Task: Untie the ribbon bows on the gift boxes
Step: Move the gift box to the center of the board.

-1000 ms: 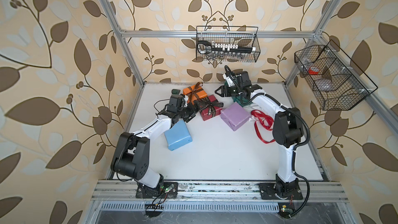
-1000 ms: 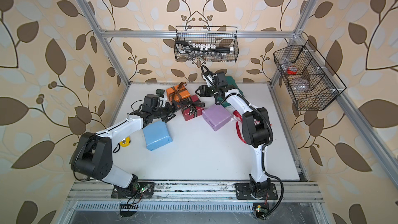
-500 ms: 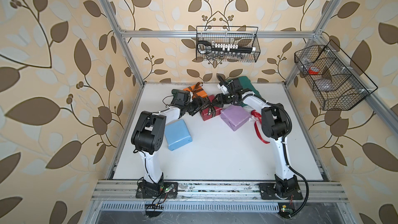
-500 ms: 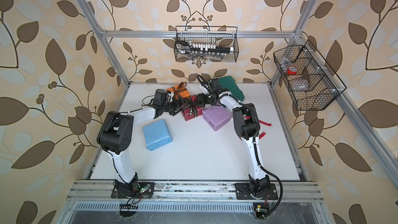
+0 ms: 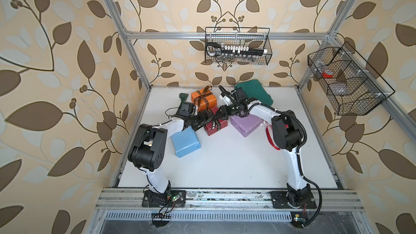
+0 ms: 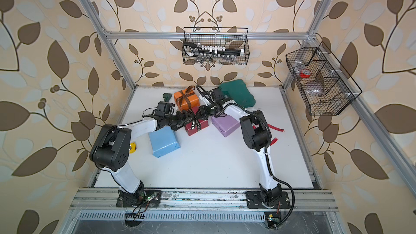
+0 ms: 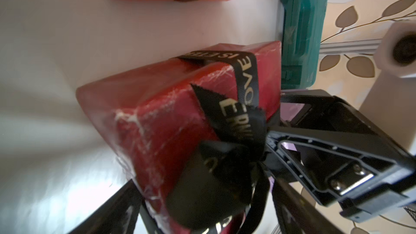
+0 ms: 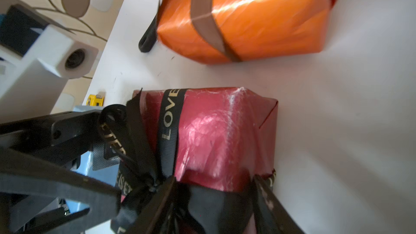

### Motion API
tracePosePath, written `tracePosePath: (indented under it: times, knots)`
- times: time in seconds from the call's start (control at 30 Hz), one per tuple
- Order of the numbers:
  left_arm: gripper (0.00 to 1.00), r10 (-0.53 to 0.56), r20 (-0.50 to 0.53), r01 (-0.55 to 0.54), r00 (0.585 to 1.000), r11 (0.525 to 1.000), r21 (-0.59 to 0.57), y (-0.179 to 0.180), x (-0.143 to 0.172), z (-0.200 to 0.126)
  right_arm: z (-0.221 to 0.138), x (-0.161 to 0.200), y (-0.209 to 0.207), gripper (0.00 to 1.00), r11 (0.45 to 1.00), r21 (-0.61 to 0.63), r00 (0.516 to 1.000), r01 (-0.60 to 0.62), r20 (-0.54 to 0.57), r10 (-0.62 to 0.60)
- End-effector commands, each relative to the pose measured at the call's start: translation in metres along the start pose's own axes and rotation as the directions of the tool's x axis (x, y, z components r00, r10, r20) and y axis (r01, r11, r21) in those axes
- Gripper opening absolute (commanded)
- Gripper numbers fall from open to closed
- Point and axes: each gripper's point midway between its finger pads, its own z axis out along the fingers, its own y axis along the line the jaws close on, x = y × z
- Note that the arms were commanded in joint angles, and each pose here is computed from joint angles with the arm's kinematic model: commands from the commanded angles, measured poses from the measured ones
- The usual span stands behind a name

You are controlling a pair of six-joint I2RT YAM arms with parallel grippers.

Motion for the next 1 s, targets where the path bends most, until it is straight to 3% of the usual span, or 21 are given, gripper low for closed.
tracePosePath:
  times: [0.0,0.3,0.6,0.83,0.97]
  knots:
    - [0.93,0.121,0.016,-0.122,0.992,0.984,0.129,-0.043,0.006,-0.025,0.002,0.029,0.058,0.53,0.991,-0.120,0.994,0.063,-0.081,-0.073]
    - [0.92,0.136,-0.069,-0.124,0.988,0.981,0.151,-0.038,0.054,-0.033,-0.031,0.095,0.060,0.55,1.000,-0.016,0.994,-0.012,-0.104,0.010]
    - [0.93,0.173,-0.119,-0.148,0.978,0.969,0.197,-0.064,0.089,-0.023,-0.069,0.112,0.043,0.57,0.990,0.138,0.997,-0.023,-0.076,0.033]
    - [0.93,0.201,-0.115,-0.172,0.973,0.959,0.225,-0.077,0.079,-0.009,-0.079,0.156,0.040,0.63,0.983,0.137,0.985,-0.119,-0.108,0.134]
    - [0.93,0.213,-0.120,-0.179,0.970,0.953,0.244,-0.087,0.072,0.002,-0.092,0.172,0.041,0.67,0.969,0.142,0.975,-0.201,-0.067,0.212]
